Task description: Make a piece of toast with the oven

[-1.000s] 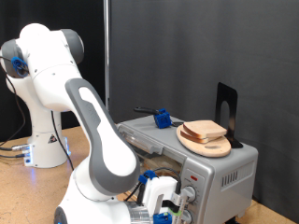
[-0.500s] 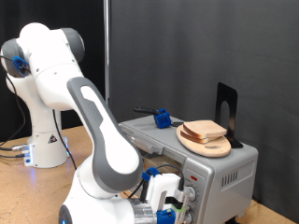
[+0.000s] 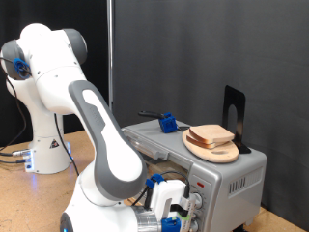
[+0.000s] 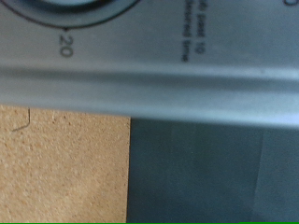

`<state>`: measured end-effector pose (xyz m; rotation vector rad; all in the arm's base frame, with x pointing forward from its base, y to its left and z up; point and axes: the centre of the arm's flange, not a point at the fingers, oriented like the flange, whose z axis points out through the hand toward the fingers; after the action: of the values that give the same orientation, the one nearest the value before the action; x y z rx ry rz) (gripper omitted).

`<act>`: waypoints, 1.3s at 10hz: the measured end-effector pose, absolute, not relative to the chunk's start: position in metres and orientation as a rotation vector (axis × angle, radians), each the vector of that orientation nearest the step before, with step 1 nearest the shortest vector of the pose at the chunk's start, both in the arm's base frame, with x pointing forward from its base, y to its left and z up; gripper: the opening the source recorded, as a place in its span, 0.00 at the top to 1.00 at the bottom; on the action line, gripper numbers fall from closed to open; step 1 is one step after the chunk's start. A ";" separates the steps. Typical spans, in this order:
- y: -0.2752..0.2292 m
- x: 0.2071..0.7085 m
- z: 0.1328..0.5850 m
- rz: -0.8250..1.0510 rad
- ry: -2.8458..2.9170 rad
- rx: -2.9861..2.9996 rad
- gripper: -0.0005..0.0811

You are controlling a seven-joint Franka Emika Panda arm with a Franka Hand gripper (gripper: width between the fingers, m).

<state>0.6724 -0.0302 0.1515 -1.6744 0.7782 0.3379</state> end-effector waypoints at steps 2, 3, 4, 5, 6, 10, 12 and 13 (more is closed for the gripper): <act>-0.030 0.666 0.148 0.214 0.691 -1.659 0.71; -0.030 0.663 0.145 0.140 0.639 -1.643 0.71; -0.029 0.660 0.143 0.084 0.605 -1.627 0.71; -0.029 0.658 0.141 0.048 0.581 -1.618 0.71; -0.029 0.657 0.140 0.022 0.561 -1.614 0.71; -0.029 0.654 0.135 -0.059 0.475 -1.595 0.71; -0.030 0.654 0.132 -0.090 0.424 -1.571 0.71; -0.030 0.655 0.130 -0.109 0.395 -1.556 0.71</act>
<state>0.6547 -0.0304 0.1296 -1.5557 0.3952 -0.1087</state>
